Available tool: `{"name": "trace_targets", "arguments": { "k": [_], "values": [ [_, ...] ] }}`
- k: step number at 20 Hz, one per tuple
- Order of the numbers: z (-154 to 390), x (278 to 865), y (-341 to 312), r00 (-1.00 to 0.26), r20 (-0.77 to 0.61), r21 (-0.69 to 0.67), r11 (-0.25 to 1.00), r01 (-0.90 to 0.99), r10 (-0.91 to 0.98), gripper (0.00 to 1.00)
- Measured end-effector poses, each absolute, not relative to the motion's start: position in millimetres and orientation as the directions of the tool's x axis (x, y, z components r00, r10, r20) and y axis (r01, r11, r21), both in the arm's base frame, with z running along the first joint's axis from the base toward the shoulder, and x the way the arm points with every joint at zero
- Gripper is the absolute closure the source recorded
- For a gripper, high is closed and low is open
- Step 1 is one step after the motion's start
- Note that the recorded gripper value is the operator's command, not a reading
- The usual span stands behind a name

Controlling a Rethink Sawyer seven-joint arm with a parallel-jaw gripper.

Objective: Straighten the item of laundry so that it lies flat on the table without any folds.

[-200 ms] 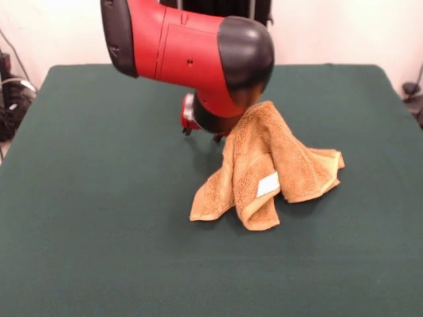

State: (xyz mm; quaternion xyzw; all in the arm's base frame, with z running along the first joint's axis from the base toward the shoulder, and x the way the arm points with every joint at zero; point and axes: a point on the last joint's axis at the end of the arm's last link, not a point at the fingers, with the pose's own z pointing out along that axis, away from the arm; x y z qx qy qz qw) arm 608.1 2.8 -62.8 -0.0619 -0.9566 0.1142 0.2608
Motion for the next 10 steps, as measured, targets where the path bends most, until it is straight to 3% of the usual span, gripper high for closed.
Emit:
{"name": "trace_targets", "arguments": {
  "k": [10],
  "values": [
    [-59.9, 612.5, -5.4, -0.855, 0.482, -0.205, 0.974, 0.101, 0.190, 0.00]
  ]
}}
